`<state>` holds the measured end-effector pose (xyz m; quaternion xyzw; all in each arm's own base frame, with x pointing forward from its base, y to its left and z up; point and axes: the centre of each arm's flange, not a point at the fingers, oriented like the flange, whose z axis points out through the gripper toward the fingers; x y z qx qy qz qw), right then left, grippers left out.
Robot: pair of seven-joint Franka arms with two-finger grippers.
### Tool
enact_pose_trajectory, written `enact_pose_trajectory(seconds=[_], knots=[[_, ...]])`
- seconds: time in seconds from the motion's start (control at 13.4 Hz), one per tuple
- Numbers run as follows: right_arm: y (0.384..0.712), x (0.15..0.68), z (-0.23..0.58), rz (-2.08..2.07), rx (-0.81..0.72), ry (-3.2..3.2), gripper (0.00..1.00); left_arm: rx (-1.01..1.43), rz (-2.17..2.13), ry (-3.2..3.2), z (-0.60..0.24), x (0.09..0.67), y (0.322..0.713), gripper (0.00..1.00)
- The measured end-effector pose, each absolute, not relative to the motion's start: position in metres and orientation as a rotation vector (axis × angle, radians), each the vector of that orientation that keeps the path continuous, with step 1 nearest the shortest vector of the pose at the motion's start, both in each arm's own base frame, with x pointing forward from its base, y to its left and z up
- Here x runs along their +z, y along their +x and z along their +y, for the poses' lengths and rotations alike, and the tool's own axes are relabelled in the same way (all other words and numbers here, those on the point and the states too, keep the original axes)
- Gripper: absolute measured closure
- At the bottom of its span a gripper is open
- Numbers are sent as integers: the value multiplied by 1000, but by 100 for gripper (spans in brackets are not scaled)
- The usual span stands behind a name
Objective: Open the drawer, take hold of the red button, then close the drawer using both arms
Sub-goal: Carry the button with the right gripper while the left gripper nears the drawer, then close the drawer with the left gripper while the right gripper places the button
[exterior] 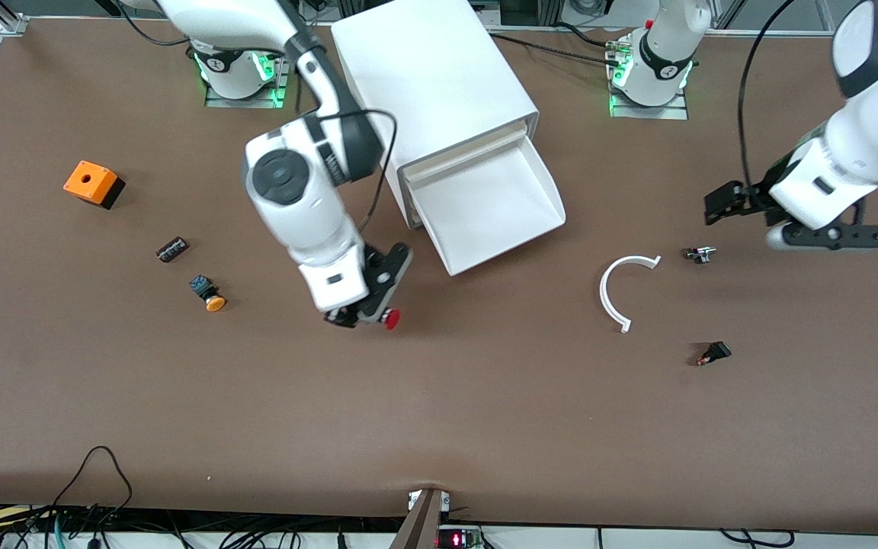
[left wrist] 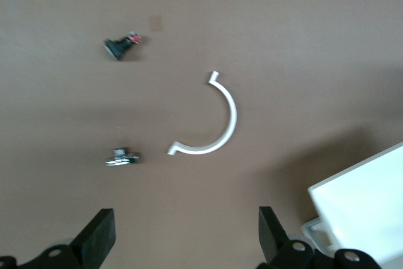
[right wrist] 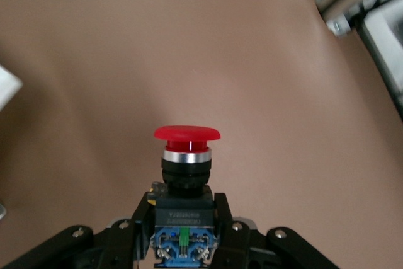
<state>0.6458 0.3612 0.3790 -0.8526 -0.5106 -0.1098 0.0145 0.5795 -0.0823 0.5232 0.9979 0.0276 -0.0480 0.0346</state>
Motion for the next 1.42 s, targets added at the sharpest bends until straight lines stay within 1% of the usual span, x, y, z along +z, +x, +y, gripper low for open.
enact_pose_trajectory(seconds=[0.15,0.45,0.75,0.9,1.12,1.42], knots=[[649,358,338,-1438,-272,-2734,58,-179,206,3040,-111,489,592,0],[633,300,295,-1174,-62,-2879,58,-259,450,2999,-164,423,606,0],[598,267,249,-1062,127,-2911,58,-268,664,2963,-242,376,599,0],[577,260,238,-1037,205,-2905,58,-249,645,2958,-276,361,592,0],[553,249,224,-1007,280,-2899,58,-218,567,2982,-308,343,582,0],[539,238,192,-945,336,-2915,58,-211,510,3029,-326,319,571,0]])
